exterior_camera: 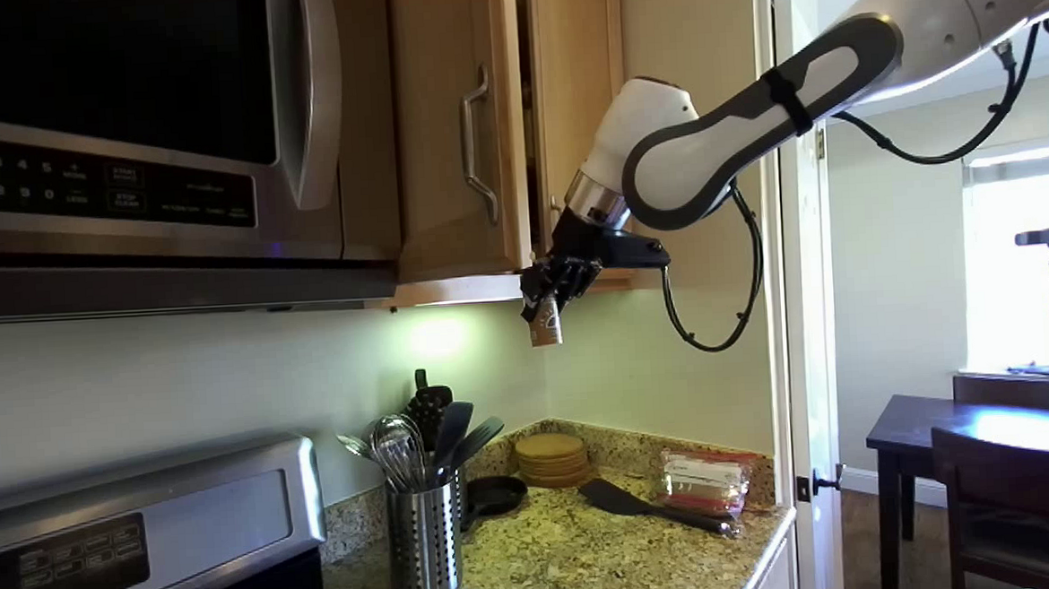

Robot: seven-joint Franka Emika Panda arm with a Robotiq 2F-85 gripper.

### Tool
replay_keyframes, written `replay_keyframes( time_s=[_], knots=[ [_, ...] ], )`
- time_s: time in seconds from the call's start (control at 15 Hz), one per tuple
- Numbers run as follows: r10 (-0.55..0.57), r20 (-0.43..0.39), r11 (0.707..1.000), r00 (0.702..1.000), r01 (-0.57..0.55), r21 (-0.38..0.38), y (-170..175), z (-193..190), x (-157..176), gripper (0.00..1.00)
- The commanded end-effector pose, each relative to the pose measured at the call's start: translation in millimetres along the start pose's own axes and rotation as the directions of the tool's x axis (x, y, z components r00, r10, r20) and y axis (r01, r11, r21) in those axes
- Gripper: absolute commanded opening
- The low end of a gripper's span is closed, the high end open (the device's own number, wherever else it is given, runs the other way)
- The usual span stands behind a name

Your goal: Open the top left door of the cabinet, pick up the spice bottle and put it on the countertop.

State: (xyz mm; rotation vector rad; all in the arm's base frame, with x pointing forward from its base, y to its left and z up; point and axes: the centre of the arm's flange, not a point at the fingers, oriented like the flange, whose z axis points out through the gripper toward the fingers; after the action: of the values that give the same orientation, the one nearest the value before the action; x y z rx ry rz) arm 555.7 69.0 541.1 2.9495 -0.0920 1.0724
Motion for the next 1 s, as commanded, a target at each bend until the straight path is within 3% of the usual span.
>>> replay_keyframes(
  time_s=[0.0, 0.47, 0.93],
  knots=[
    [0.046, -0.036, 0.999, 0.998, -0.047, -0.026, 7, 6, -34, 0.27],
    [0.015, -0.112, 0.997, 0.994, -0.023, -0.069, 3, 38, -64, 0.27],
    [-0.016, -0.099, 0.994, 0.995, 0.005, -0.109, -14, 73, -81, 0.27]
  ],
)
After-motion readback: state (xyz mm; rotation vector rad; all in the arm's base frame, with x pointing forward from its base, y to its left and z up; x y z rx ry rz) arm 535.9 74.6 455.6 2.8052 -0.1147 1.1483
